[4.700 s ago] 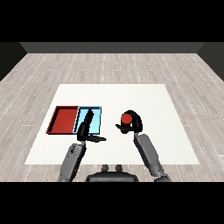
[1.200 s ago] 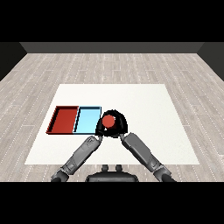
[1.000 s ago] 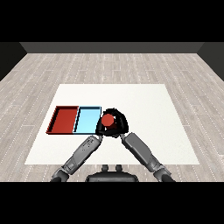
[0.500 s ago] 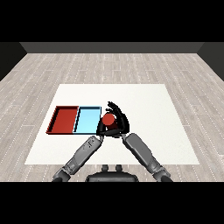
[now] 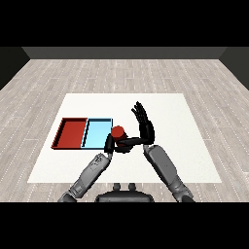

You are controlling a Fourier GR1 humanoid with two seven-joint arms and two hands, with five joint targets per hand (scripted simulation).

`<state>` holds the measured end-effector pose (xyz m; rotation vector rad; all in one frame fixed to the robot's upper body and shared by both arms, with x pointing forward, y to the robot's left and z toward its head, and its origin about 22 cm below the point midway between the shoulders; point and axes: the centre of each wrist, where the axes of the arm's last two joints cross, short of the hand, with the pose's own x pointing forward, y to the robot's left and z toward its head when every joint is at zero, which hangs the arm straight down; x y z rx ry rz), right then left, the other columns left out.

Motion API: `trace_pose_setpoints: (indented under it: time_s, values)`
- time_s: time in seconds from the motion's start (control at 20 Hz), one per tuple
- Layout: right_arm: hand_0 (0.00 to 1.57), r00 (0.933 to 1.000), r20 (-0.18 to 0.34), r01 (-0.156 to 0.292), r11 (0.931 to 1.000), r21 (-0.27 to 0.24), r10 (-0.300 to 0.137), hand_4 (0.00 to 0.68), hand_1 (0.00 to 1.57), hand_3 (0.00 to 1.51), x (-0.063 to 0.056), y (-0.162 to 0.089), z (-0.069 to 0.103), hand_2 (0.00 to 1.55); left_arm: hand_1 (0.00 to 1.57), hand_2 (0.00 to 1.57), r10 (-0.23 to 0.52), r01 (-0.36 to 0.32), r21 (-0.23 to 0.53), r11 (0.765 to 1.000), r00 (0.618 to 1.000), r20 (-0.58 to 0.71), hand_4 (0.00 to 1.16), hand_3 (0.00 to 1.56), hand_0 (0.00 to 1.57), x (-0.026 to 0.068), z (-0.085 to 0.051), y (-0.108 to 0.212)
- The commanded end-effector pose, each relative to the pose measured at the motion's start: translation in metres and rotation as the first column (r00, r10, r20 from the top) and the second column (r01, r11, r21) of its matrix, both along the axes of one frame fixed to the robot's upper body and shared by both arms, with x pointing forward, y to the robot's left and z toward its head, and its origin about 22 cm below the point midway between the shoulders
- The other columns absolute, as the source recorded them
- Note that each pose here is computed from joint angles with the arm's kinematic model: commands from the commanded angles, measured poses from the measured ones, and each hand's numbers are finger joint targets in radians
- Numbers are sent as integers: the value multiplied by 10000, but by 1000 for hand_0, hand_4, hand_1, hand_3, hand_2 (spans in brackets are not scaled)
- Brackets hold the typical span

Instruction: Pick the red can and put it in the red box

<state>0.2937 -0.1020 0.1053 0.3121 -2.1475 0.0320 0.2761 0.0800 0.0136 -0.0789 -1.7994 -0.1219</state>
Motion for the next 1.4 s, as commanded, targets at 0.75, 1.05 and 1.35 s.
trace_pose_setpoints:
  time_s: [0.75, 1.05, 1.35]
  values:
    - [0, 9673, -459, 2503, 9680, 169, -2493, 0, 0, 0, -195, -1412, -229, 0, 1571, 1557, 1932, -2041, 1401, 9689, 9773, 874, 1112, 1458, 1571, 230, 342, 1040]
    - [0, 9427, -1550, 2909, 9553, -522, -2956, 0, 0, 0, -505, -1666, -768, 0, 1571, 1550, 2752, -3008, 2400, 9230, 9519, 1344, 1135, 1416, 1571, 417, 627, 1397]
    - [0, 9214, -2159, 3144, 9464, -745, -3231, 0, 0, 0, -479, -1542, -913, 0, 1445, 1456, 3792, -3865, 3751, 8425, 9203, 965, 1106, 1394, 1445, 734, 706, 1764]
